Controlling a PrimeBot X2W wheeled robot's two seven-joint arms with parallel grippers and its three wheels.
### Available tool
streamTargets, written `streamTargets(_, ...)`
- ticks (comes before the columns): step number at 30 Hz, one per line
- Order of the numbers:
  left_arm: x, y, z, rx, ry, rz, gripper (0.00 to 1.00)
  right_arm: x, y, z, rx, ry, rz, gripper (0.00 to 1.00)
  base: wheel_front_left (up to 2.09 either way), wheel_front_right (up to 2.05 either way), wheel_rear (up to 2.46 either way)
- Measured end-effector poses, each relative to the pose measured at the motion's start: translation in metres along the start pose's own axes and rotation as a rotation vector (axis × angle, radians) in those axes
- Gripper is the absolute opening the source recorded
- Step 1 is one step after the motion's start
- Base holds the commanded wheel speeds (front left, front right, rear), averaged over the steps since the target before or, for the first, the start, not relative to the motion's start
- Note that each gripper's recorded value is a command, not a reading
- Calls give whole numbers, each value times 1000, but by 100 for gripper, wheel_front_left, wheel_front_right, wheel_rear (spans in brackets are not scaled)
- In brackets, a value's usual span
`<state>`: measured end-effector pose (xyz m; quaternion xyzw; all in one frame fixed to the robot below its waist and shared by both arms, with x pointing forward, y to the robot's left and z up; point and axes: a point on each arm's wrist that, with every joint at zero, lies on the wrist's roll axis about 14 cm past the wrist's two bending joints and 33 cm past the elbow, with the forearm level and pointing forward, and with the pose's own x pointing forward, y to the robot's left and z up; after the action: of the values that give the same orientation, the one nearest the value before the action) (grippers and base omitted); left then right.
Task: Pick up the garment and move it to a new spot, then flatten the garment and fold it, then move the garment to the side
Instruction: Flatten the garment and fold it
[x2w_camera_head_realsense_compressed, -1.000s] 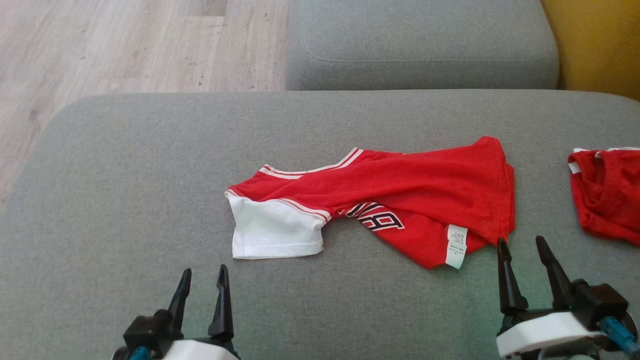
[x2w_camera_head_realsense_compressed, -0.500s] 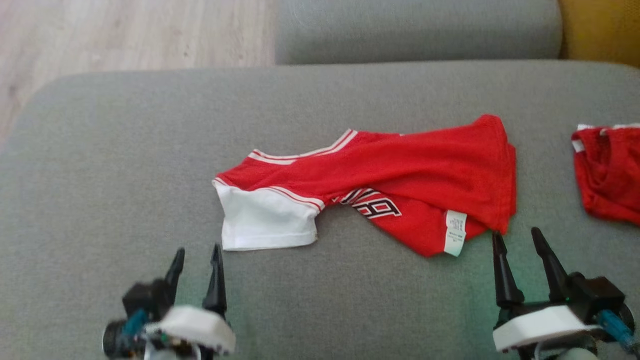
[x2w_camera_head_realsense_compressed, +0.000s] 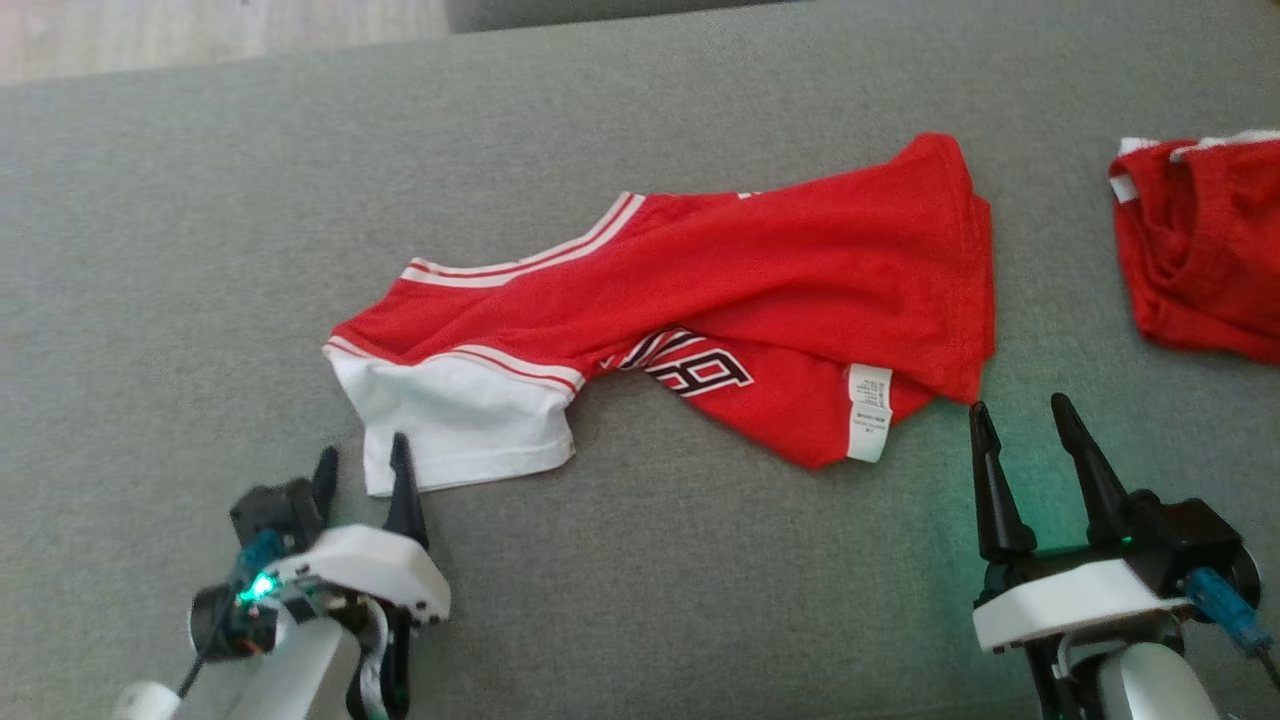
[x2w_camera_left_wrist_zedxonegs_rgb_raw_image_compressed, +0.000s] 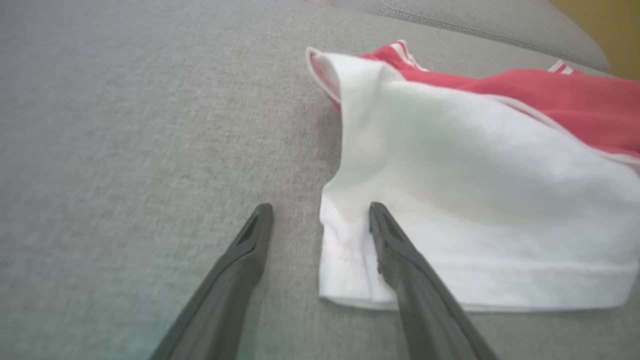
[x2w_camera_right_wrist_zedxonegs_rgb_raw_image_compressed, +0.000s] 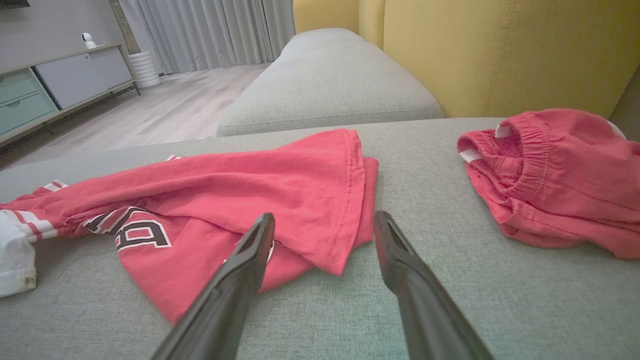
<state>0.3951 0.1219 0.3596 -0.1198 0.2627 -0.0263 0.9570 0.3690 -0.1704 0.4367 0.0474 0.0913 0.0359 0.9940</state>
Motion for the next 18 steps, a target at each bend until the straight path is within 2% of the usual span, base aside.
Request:
streamTargets(3, 11, -9, 2, 6, 6, -29, 98, -1, -6, -5, 1, 17, -19, 100, 0, 0, 0)
streamTargets(4, 13, -12, 3, 7, 6, -40, 64, -1, -7, -6, 1, 19, -23, 100, 0, 0, 0)
streamTargets(5, 15, -16, 3, 9, 6, -52, 49, 0, -8, -6, 0, 19, -26, 100, 0, 0, 0)
streamTargets(7, 14, -24, 0, 17, 15, -79, 36, 2, -9, -5, -1, 14, -28, 100, 0, 0, 0)
streamTargets(10, 11, -34, -3, 34, 23, -108, 5, 3, -8, -6, 0, 18, -23, 100, 0, 0, 0)
streamTargets(11, 10, -37, -4, 29, 23, -117, 0, 4, -7, -7, 1, 20, -21, 100, 0, 0, 0)
streamTargets(18, -1, -33, 3, 9, -45, -98, 0, 13, -1, -8, 2, 20, 2, 100, 0, 0, 0)
